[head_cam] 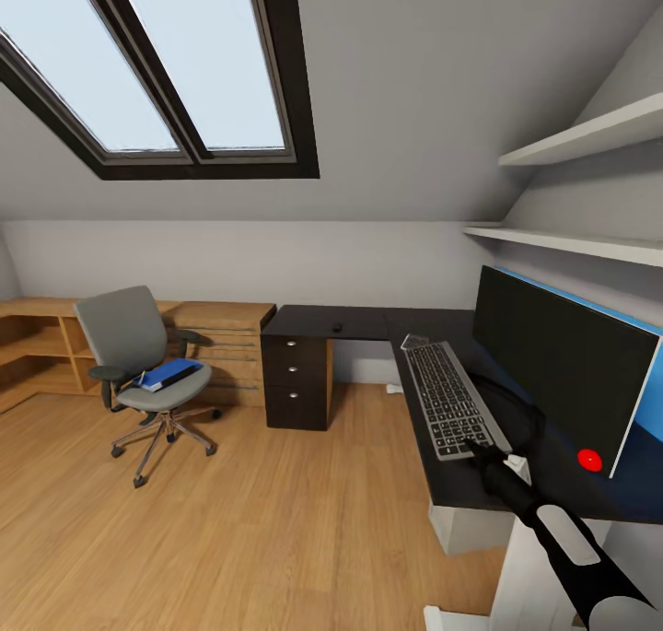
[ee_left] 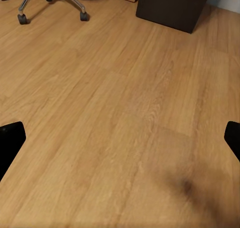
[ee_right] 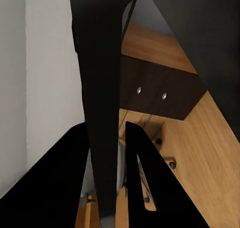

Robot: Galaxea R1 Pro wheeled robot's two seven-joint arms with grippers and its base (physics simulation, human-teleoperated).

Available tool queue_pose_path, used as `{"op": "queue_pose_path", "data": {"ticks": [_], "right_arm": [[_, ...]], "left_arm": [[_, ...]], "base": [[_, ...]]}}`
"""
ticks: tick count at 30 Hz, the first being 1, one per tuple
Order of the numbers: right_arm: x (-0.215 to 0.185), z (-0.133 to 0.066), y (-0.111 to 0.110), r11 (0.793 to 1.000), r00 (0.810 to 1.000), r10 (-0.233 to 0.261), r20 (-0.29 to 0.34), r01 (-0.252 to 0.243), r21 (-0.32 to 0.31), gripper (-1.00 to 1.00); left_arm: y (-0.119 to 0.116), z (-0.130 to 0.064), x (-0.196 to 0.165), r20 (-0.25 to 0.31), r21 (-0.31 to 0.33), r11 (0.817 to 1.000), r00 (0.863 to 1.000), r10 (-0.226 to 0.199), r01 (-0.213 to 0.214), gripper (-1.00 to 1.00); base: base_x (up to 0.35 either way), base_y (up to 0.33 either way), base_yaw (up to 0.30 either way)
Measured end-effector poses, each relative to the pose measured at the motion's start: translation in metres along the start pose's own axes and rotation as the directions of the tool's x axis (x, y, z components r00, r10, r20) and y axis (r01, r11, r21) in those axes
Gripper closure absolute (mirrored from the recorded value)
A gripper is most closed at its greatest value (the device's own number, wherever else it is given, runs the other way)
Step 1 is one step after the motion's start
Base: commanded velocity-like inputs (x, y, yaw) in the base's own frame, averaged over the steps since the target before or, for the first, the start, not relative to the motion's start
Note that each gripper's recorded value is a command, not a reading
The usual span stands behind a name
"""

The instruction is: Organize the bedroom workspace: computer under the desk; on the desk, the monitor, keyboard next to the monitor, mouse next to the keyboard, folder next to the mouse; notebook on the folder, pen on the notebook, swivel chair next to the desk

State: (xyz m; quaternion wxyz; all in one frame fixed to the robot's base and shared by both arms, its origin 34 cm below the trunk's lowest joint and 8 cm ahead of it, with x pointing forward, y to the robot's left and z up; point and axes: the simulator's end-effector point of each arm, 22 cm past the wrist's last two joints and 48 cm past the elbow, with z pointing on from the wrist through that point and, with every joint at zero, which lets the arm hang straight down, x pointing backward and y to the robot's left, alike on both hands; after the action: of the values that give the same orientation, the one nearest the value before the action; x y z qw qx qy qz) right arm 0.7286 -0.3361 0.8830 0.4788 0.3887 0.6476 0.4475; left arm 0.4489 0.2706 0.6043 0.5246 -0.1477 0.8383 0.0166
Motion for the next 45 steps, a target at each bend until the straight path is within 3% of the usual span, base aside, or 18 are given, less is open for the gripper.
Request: {"op": "queue_pose_path", "data": {"ticks": [13,45], "right_arm": [[-0.005,0.000,0.000,0.997,0.996,0.081,0.024,-0.081,-0.001,1.00],[0.000,-0.002,-0.032,0.984,0.995,0.102,0.022,-0.104,0.144,1.00]], "left_arm": [[0.000,0.000,0.000,0.000,0.000,1.000,1.000,0.000,0.000,-1.00],[0.000,0.000,0.000,0.001,0.000,1.000,1.000,0.000,0.000,-1.00]], "base": [[0.000,0.000,0.000],[0.000,0.000,0.000]]}}
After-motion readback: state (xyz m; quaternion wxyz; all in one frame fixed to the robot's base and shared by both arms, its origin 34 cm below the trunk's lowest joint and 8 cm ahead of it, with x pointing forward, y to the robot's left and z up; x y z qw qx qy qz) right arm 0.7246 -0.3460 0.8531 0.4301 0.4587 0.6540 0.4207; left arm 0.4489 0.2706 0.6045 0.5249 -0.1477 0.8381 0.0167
